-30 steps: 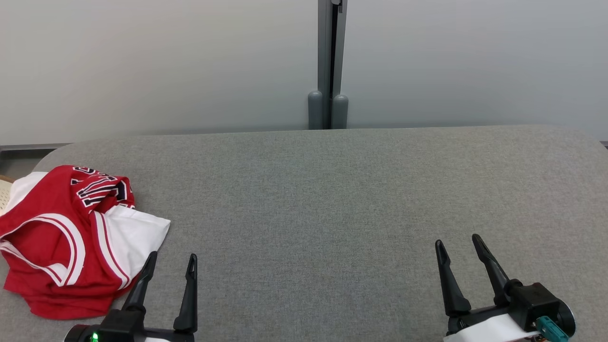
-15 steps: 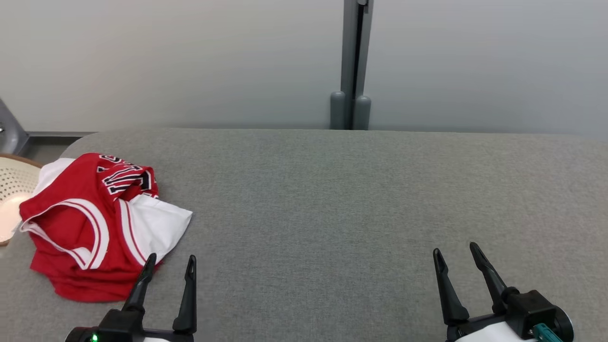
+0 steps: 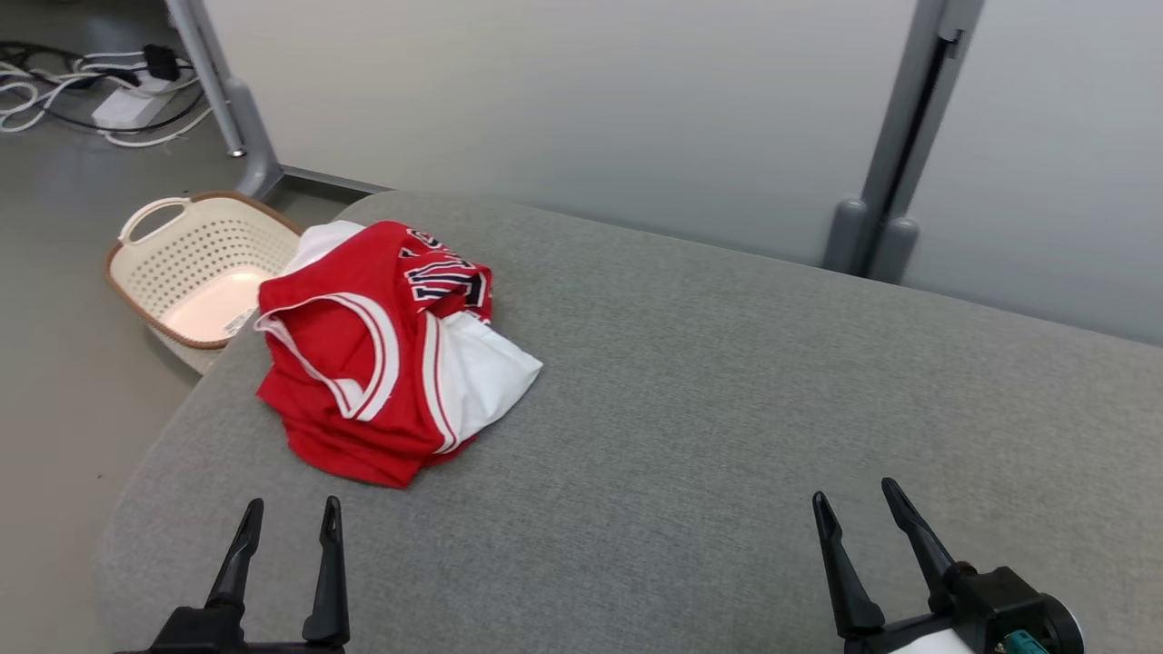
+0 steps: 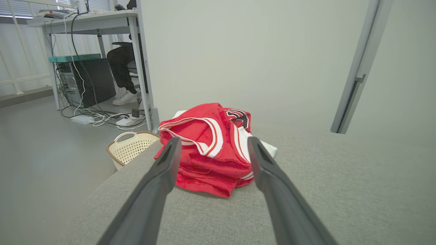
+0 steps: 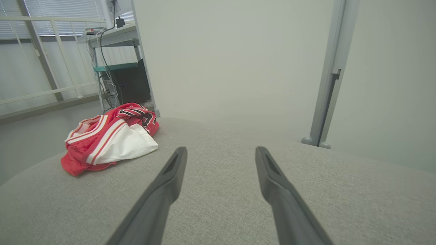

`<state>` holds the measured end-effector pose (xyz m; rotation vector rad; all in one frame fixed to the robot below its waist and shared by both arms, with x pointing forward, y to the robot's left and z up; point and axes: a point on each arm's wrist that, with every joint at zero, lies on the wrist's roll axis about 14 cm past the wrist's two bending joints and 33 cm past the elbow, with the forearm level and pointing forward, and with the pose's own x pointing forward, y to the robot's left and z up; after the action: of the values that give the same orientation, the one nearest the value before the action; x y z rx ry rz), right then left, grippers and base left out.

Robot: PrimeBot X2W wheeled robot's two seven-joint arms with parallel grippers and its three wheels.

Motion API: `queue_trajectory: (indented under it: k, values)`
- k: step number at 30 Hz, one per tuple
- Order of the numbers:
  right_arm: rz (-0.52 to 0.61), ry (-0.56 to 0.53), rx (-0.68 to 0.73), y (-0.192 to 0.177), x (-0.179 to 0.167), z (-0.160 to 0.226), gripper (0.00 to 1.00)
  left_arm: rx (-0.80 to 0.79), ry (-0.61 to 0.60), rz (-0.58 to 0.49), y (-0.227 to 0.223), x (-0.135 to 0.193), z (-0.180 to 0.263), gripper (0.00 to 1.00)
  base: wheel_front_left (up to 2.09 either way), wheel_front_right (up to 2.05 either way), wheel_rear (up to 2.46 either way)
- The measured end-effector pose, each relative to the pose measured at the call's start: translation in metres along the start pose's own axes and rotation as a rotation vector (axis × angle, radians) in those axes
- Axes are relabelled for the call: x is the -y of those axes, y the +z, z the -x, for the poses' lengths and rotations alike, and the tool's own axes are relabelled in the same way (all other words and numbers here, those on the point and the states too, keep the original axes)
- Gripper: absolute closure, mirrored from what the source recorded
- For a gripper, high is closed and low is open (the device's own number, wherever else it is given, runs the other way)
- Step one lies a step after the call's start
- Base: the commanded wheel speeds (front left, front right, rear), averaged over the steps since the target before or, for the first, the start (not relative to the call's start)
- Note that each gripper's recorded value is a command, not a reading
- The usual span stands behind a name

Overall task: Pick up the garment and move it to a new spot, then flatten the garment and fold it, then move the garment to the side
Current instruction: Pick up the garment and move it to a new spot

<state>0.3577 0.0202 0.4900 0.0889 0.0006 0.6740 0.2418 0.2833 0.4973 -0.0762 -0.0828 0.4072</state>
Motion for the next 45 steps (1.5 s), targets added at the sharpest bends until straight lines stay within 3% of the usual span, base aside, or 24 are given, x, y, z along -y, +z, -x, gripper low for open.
queue_trajectory:
  k: [5, 9, 14, 19, 24, 30, 37, 45]
  values:
    - [-0.004, 0.091, -0.016, -0.005, -0.025, -0.014, 0.0, 0.007, 0.125, -0.006, 0.003, -0.036, 0.016, 0.0, 0.0, 0.0, 0.0]
    - [-0.008, 0.094, -0.027, -0.009, -0.025, -0.017, 0.0, 0.033, 0.178, -0.004, 0.013, -0.052, 0.016, 0.0, 0.0, 0.0, 0.0]
    - [0.013, 0.071, -0.053, -0.02, -0.013, -0.018, 0.0, 0.134, 0.176, -0.009, 0.046, -0.058, -0.014, 0.0, 0.0, 0.0, 0.0]
    - [0.014, 0.029, -0.085, -0.035, 0.006, -0.02, 0.0, 0.091, 0.076, -0.04, 0.042, -0.053, -0.068, 0.0, 0.0, 0.0, 0.0]
    - [0.019, 0.035, -0.092, -0.043, 0.01, -0.032, 0.0, -0.064, 0.015, -0.162, 0.035, -0.056, -0.126, 0.0, 0.0, 0.0, 0.0]
    - [0.012, 0.006, -0.13, -0.065, 0.029, -0.04, 0.0, -0.277, -0.08, -0.161, 0.019, -0.02, -0.198, 0.0, 0.0, 0.0, 0.0]
    - [0.013, -0.021, -0.159, -0.085, 0.045, -0.045, 0.0, -0.549, -0.115, -0.082, -0.019, -0.001, -0.235, 0.0, 0.0, 0.0, 0.0]
    - [0.0, -0.091, -0.155, -0.093, 0.073, -0.05, 0.0, -0.766, -0.124, 0.029, -0.074, 0.015, -0.238, 0.0, 0.0, 0.0, 0.0]
